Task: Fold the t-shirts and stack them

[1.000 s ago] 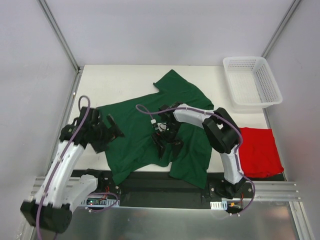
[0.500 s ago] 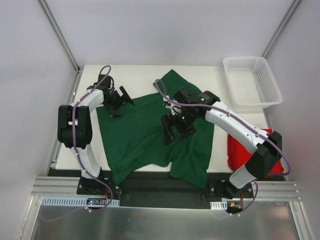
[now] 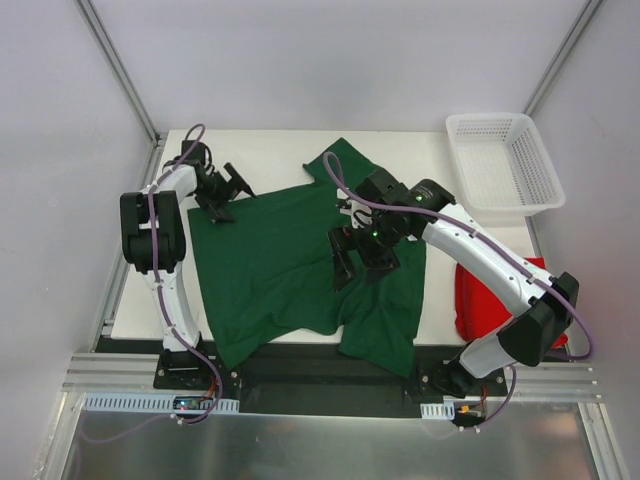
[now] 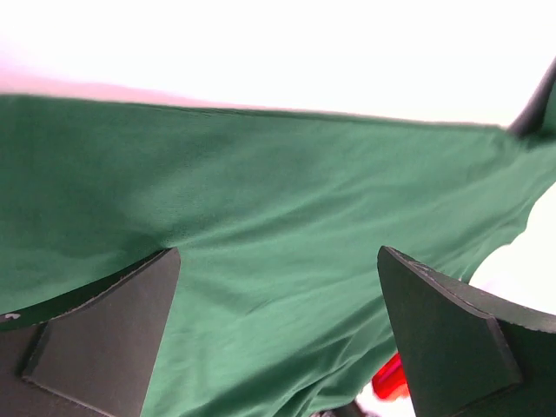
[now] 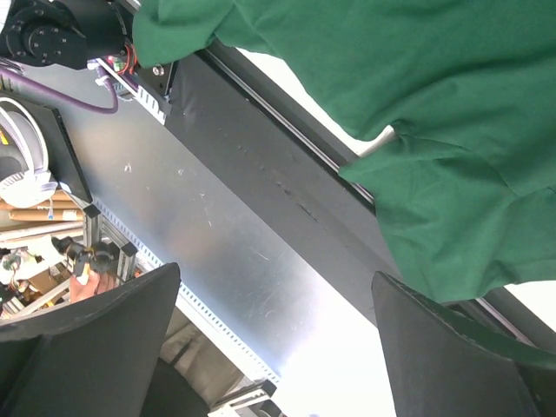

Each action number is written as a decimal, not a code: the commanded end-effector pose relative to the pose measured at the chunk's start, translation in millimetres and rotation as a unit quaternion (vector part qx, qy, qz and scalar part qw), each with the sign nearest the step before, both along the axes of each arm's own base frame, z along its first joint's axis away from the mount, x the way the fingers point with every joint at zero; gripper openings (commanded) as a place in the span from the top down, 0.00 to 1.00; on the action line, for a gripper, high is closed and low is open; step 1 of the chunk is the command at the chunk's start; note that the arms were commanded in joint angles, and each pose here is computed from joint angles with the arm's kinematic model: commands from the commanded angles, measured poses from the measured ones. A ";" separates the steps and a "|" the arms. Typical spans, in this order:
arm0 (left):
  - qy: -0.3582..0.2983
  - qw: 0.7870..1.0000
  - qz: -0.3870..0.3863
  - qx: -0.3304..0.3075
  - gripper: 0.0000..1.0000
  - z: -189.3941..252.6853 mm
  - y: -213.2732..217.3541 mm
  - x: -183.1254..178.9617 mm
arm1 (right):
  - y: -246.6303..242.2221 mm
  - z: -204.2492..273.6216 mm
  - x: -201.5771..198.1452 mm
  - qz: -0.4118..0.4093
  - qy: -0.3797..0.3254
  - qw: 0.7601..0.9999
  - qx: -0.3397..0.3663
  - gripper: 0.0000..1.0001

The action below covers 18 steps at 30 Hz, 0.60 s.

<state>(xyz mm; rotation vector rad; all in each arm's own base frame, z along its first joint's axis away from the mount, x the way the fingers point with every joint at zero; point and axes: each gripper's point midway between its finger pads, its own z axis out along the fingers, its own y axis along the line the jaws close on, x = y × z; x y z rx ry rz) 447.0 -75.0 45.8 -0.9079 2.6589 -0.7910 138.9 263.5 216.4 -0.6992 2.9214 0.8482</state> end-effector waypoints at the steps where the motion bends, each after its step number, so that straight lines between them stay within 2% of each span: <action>1: 0.011 0.999 0.025 0.028 0.01 -10.4 40.4 19.7 | -4.1 26.6 -9.9 -0.010 -0.002 1.000 0.023 0.04; 2: -0.006 0.999 0.028 0.033 0.01 -1.1 46.2 33.9 | -4.8 27.0 -10.5 -0.011 -0.001 1.000 0.023 0.04; 4: 0.011 0.998 0.037 0.041 0.01 -12.7 59.0 40.1 | -7.2 26.4 -12.5 -0.014 0.002 1.000 0.019 0.04; 5: -0.010 0.998 0.040 0.045 0.01 -1.0 65.8 57.1 | -8.5 27.2 -13.5 -0.016 0.001 1.000 0.019 0.04; 7: 0.003 0.998 0.048 0.038 0.01 -10.2 73.9 65.4 | -12.0 25.9 -16.8 -0.018 0.006 1.000 0.014 0.04; 12: -0.034 0.994 0.101 -0.002 0.01 7.8 102.0 109.5 | -22.8 15.4 -25.3 -0.026 0.013 1.000 -0.003 0.04; 15: -0.079 0.991 0.099 -0.032 0.01 39.8 101.3 132.1 | -35.8 -8.3 -25.5 -0.030 0.007 0.999 -0.037 0.04; 18: -0.140 0.984 0.082 -0.077 0.01 97.2 86.9 142.3 | -43.8 -30.5 -22.2 -0.034 -0.008 0.998 -0.057 0.04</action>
